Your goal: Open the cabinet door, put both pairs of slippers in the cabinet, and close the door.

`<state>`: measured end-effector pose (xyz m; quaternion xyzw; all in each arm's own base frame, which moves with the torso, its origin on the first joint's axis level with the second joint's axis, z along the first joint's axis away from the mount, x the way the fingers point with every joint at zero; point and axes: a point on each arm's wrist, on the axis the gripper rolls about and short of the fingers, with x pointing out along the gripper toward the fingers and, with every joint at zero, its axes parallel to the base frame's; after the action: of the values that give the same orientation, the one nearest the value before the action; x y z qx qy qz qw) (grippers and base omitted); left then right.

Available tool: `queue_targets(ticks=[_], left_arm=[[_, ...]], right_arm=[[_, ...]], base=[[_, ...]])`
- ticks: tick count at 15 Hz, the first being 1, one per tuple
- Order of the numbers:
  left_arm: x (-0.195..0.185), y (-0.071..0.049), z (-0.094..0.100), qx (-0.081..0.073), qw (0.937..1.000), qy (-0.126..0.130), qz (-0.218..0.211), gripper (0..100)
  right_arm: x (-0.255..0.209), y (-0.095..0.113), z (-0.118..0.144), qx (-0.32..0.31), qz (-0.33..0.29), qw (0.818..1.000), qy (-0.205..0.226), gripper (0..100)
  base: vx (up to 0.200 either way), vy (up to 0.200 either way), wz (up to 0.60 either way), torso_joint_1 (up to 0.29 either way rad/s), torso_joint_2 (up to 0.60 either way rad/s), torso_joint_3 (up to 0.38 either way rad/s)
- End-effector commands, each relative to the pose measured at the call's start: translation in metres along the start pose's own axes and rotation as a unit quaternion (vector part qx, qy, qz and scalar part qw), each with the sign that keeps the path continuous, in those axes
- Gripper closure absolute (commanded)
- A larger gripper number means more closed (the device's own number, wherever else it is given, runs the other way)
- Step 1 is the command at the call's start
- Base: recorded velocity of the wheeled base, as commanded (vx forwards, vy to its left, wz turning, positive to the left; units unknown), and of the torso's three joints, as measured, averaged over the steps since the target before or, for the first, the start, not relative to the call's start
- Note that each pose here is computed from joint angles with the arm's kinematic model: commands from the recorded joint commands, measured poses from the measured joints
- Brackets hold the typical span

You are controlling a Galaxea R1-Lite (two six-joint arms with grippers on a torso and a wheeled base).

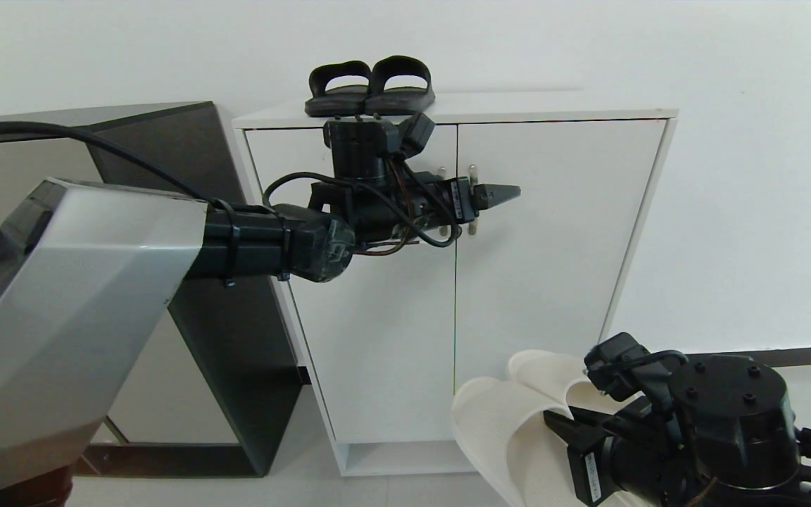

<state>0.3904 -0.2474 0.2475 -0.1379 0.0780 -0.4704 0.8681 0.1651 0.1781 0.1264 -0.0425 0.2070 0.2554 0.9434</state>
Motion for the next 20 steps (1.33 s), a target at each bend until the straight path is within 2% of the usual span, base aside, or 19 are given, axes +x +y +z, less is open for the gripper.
queue_targets(ticks=[1, 2, 3, 7, 9, 12, 17, 19, 20], left_arm=[[0.004, -0.003, 0.000, 0.001, 1.0000, -0.001, -0.005, 0], [0.004, -0.003, 0.000, 0.001, 1.0000, -0.002, -0.006, 0], [0.004, -0.004, 0.000, 0.002, 1.0000, -0.002, -0.007, 100], [0.004, -0.013, 0.002, 0.004, 0.9999, -0.004, -0.016, 100], [-0.004, -0.028, 0.002, 0.001, 0.9997, 0.005, -0.025, 100], [-0.028, -0.055, 0.002, 0.000, 0.9991, 0.014, -0.040, 100], [-0.081, -0.077, 0.003, 0.003, 0.9992, 0.008, -0.039, 100], [-0.104, -0.084, 0.001, 0.011, 0.9990, -0.009, -0.043, 100], [-0.106, -0.082, 0.002, 0.014, 0.9988, -0.019, -0.042, 100]], right_arm=[[0.000, 0.000, 0.000, 0.000, 0.000, 1.000, 0.000, 100], [0.000, 0.000, 0.000, 0.000, 0.000, 1.000, 0.000, 100], [0.000, 0.000, -0.001, -0.001, 0.001, 1.000, 0.002, 100], [-0.003, 0.000, -0.001, 0.000, 0.018, 1.000, 0.002, 100], [-0.014, -0.001, -0.002, 0.002, 0.065, 0.998, 0.003, 100], [-0.018, -0.002, -0.004, -0.003, 0.077, 0.997, 0.004, 100], [-0.018, -0.002, -0.005, -0.005, 0.077, 0.997, 0.005, 100], [-0.019, 0.001, -0.007, -0.010, 0.083, 0.996, 0.009, 100], [-0.019, 0.002, -0.008, -0.011, 0.086, 0.996, 0.010, 100]], base=[[0.000, 0.000, 0.00, 0.000, 0.00, 0.000], [0.000, 0.000, 0.00, 0.000, 0.00, 0.000], [0.000, 0.000, 0.00, 0.000, 0.00, 0.000], [0.000, 0.000, 0.00, 0.000, 0.00, 0.000], [0.000, 0.000, 0.00, 0.000, 0.00, 0.000], [0.000, 0.000, 0.00, 0.000, 0.00, 0.000], [0.000, 0.000, 0.00, 0.000, 0.00, 0.000], [0.000, 0.000, 0.00, 0.000, 0.00, 0.000], [0.000, 0.000, 0.00, 0.000, 0.00, 0.000]])
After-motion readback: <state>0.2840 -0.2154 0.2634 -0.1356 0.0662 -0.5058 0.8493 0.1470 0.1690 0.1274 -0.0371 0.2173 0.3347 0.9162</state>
